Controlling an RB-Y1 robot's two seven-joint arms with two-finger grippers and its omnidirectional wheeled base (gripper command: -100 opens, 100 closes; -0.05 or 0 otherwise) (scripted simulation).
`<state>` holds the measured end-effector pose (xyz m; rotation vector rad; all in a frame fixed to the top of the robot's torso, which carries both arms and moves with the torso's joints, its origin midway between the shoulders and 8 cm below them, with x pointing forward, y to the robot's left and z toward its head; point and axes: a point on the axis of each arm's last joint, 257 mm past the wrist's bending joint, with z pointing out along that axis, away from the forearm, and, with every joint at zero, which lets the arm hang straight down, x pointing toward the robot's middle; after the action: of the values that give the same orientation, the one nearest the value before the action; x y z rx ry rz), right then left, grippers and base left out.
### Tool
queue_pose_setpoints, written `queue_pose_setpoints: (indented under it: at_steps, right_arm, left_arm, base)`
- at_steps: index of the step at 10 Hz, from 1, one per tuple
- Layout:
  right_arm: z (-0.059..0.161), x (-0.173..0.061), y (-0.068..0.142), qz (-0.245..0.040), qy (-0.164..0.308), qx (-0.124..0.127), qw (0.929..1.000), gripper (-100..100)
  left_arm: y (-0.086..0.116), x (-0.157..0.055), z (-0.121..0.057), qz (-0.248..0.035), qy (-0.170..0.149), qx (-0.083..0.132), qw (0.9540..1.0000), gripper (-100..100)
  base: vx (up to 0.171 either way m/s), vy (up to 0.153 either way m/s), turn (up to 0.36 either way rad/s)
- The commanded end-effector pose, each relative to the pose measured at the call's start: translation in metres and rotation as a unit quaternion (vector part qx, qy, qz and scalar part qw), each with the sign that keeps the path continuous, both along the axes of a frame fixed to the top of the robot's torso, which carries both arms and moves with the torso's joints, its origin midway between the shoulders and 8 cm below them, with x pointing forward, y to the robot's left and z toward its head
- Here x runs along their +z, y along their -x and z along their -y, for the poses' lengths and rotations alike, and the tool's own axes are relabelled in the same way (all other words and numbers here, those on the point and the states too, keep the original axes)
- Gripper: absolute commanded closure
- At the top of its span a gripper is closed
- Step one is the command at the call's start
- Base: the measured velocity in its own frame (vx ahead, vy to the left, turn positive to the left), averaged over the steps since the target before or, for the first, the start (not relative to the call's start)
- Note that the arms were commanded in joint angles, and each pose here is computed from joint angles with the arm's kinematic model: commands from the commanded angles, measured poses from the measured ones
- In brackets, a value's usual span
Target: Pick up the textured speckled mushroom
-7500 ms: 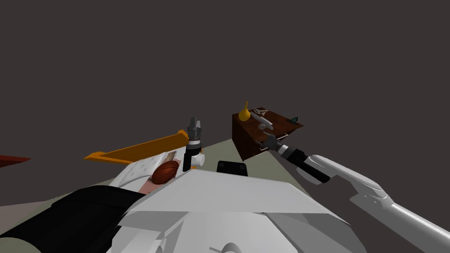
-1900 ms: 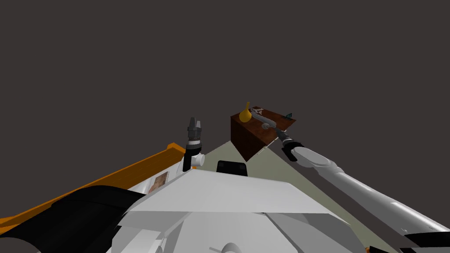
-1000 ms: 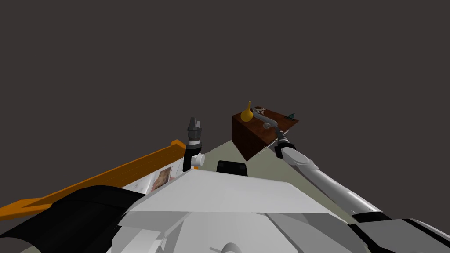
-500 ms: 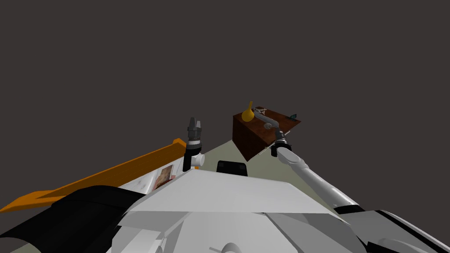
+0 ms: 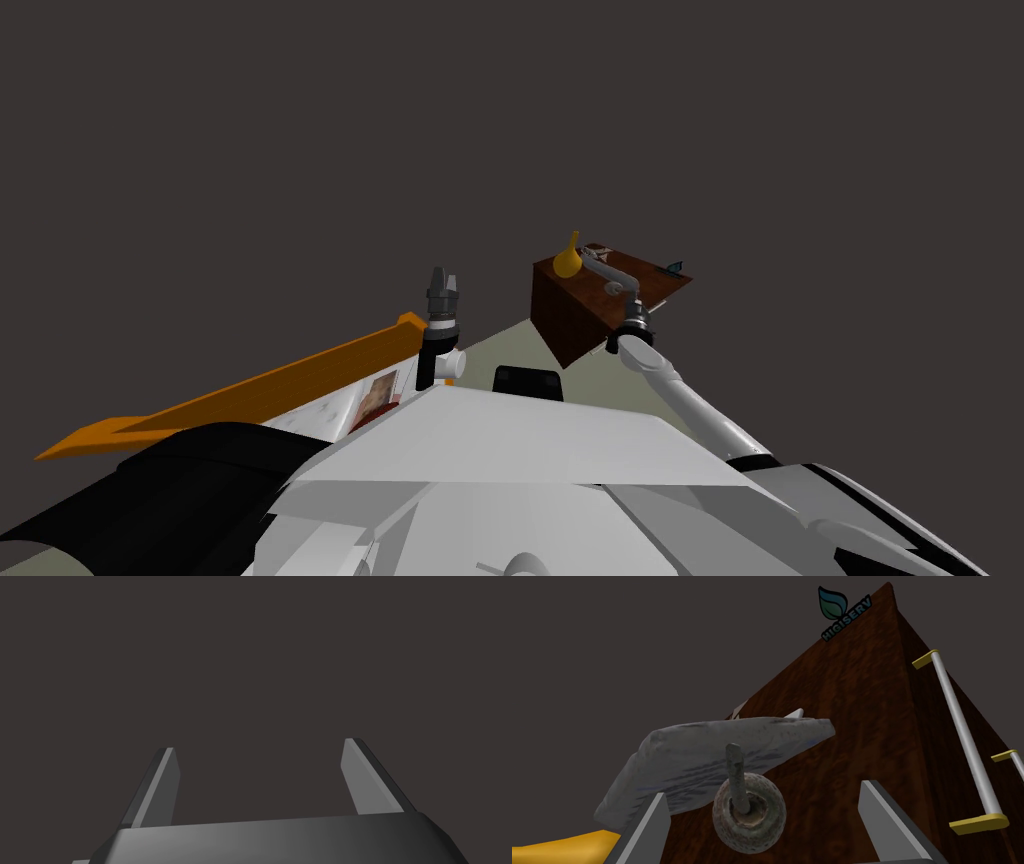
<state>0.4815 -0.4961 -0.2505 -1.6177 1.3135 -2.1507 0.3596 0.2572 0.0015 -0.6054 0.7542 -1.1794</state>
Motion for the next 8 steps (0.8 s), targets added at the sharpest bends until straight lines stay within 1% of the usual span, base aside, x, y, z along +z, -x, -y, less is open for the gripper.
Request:
queue_pose_setpoints:
  at_steps: [1, 3, 6, 7, 8]
  right_arm:
    - [-0.001, 0.0, 0.004, 0.009, 0.006, -0.022, 0.9997, -100]
    - [-0.003, 0.0, 0.009, 0.018, 0.011, -0.045, 0.9988, -100]
    - [-0.005, 0.0, 0.015, 0.027, 0.016, -0.07, 0.9971, -100]
    - [-0.006, 0.0, 0.018, 0.03, 0.017, -0.081, 0.9961, -100]
    - [-0.007, 0.001, 0.018, 0.034, 0.017, -0.087, 0.9955, -100]
  left_arm:
    - [0.0, 0.0, 0.0, 0.0, 0.0, 0.0, 1.0, 0]
    - [0.0, 0.0, 0.0, 0.0, 0.0, 0.0, 1.0, 0]
    - [0.0, 0.0, 0.0, 0.0, 0.0, 0.0, 1.0, 0]
    - [0.0, 0.0, 0.0, 0.0, 0.0, 0.0, 1.0, 0]
    - [0.0, 0.0, 0.0, 0.0, 0.0, 0.0, 1.0, 0]
  base:
    - [0.009, -0.001, 0.062]
    - [0.023, -0.01, 0.062]
    - [0.043, -0.014, 0.047]
    - [0.077, -0.036, 0.062]
    - [0.146, -0.047, 0.092]
